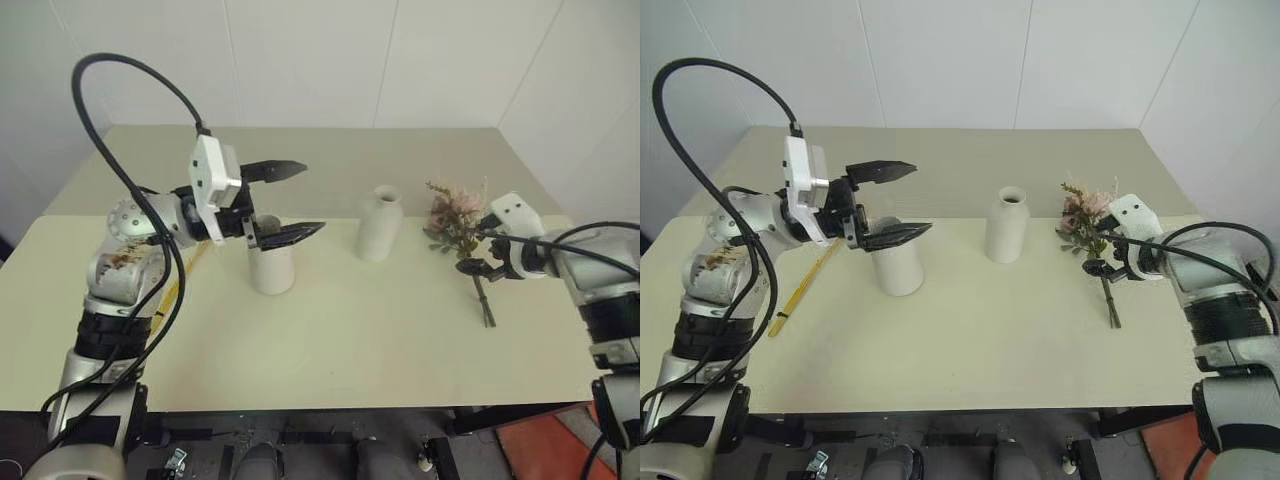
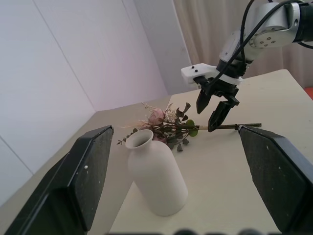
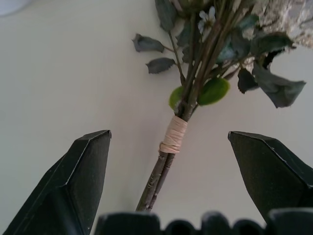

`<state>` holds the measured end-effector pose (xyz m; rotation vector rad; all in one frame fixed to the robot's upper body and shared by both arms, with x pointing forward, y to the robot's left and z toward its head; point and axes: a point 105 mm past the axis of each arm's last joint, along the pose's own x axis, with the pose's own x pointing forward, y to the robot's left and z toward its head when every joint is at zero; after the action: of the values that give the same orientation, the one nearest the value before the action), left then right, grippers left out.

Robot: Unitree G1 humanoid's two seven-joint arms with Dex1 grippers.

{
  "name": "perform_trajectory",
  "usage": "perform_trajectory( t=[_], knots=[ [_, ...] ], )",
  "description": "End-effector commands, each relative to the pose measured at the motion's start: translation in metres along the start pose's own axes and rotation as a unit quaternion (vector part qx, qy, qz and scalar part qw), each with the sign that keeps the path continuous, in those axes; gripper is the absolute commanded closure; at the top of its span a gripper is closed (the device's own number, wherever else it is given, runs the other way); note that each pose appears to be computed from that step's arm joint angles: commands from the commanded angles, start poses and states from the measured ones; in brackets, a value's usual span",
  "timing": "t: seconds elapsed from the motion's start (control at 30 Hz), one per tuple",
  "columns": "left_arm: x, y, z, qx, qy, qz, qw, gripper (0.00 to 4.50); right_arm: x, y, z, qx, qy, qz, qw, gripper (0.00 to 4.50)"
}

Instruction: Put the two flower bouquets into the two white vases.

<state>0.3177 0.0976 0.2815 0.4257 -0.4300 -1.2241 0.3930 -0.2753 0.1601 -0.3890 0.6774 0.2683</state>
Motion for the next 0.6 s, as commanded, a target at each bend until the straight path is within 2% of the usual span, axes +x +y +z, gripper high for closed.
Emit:
perform_trajectory(
  t=[0.03,0.17,0.27,0.6],
  knots=[
    [0.002,-0.003,0.014,0.028,-0.019,-0.008,0.999,0.03,-0.002,-0.015,0.011,0.014,-0.011,-0.029,0.999,0.00],
    [-0.005,-0.006,0.010,0.020,-0.015,-0.005,1.000,0.03,0.006,-0.013,0.014,0.024,-0.015,-0.012,1.000,0.00],
    [-0.011,-0.008,0.005,0.019,0.000,-0.002,1.000,0.00,0.009,-0.012,0.016,0.021,-0.008,-0.011,1.000,0.59],
    [-0.020,-0.009,0.000,0.016,0.016,0.011,1.000,0.00,0.016,-0.013,0.017,0.056,0.004,-0.005,0.998,4.13]
  ],
)
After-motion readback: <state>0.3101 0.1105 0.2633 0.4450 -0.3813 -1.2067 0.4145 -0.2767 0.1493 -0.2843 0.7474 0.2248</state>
